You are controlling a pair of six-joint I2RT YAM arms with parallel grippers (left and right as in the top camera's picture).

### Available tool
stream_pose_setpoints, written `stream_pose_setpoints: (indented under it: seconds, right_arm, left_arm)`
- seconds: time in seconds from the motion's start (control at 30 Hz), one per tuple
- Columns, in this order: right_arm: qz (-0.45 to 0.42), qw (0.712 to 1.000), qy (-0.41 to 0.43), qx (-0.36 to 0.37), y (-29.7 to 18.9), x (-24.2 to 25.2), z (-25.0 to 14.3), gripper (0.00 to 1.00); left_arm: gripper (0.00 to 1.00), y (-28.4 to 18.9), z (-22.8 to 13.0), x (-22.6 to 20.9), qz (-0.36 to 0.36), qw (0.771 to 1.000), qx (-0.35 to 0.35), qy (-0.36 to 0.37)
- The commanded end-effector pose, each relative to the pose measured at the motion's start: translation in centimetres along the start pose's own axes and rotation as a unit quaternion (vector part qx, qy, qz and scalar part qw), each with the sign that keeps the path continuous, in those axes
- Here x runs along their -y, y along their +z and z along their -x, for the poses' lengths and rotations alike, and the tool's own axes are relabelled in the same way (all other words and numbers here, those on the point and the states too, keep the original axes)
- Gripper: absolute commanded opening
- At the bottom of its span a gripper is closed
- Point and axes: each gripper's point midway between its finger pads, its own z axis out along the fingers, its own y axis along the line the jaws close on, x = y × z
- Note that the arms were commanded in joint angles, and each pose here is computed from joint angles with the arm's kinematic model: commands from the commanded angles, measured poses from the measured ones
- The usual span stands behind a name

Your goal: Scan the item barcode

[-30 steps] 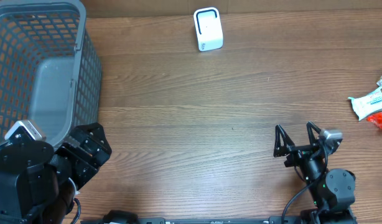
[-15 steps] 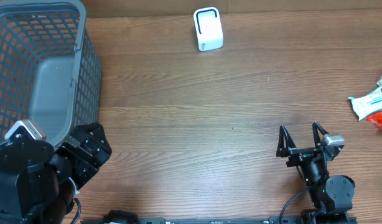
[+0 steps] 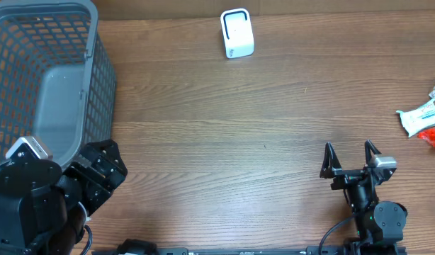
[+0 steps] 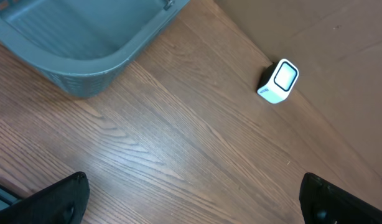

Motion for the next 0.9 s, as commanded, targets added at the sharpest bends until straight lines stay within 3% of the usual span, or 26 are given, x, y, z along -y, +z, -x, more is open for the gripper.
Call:
stream_pose_setpoints:
  seconds: [0.0,0.5,0.87]
  right_arm:
    - [-0.009,1.0,-0.006,0.005,0.0,0.38,-0.04,1.0]
    - [-0.037,0.999,-0.012,0.009,-0.05,1.36,0.08,1.0]
    - [-0.037,0.995,-0.089,0.005,-0.05,1.35,0.05,1.0]
  left_arm:
    - [1.0,-0.09,0.17,-0.02,0.0,1.0,0.003,0.004]
    - [1.0,-0.09,0.17,-0.02,0.0,1.0,0.003,0.004]
    - [1.0,-0.09,0.17,-0.02,0.0,1.0,0.003,0.004]
